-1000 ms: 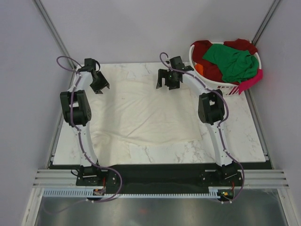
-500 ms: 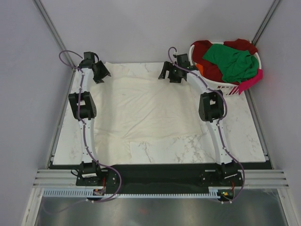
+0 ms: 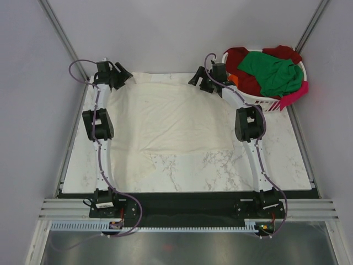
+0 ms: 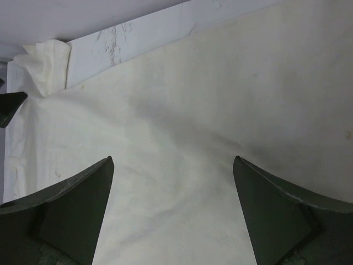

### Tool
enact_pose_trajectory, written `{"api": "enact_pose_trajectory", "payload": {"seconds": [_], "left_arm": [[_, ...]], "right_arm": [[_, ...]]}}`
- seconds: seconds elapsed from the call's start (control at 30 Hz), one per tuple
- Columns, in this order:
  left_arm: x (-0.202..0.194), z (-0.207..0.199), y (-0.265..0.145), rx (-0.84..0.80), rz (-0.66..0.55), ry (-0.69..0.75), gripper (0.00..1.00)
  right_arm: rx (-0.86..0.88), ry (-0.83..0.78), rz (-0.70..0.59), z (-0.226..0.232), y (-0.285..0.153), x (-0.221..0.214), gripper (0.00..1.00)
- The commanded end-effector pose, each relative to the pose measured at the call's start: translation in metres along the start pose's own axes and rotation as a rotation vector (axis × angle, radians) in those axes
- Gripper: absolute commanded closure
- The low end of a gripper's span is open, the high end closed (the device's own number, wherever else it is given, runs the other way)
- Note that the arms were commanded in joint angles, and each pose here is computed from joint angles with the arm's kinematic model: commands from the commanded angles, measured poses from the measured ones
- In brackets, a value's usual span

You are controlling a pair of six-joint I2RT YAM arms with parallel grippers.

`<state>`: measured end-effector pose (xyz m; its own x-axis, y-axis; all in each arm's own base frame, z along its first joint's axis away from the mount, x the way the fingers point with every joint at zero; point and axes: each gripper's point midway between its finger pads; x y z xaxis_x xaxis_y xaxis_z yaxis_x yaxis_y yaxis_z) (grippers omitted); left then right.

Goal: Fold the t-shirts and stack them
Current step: Flatten the tshirt out

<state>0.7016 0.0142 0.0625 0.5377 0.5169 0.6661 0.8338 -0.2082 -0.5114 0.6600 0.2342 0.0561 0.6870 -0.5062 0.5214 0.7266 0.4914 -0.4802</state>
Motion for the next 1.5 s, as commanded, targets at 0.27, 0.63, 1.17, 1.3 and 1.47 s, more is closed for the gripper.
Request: {"api": "enact_pose_trajectory", "payload": {"seconds": [0.27,0.63,1.17,1.3,1.47], "left_arm": [[0.103,-0.12,-0.217,-0.062,-0.22,0.055,0.18],[-0.193,-0.043,-0.39,0.311,0.232,-0.166,0.31],[-0.359,-0.008,-0.437,0.51,0.364,-0.135,0.15],[-0.347,0.006,-0.438,0.59,0.308,-0.079,0.16],[-0.353,0.016,-0.436,0.636,0.32,-0.06,0.21]], "right_arm": [[0.344,-0.222,-0.064,0.146,-0.123,0.051,0.02],[0.177,-0.126,0.005,0.114,-0.264,-0.094,0.02],[0.174,-0.136,0.2,0.059,-0.345,-0.228,0.02],[0.116,-0.18,0.184,0.049,-0.35,-0.223,0.02],[0.084,-0.194,0.179,0.043,-0.351,-0.223,0.02]]}}
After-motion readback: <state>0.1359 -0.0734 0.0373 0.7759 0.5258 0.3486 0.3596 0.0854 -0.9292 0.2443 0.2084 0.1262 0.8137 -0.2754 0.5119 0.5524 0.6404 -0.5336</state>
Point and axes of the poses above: each gripper's point midway between its finger pads, its own y axis out along the fingers, its own z axis along the line the jaws close on, x = y × z, and after that the axes turned 8 degrees about y, right-handed
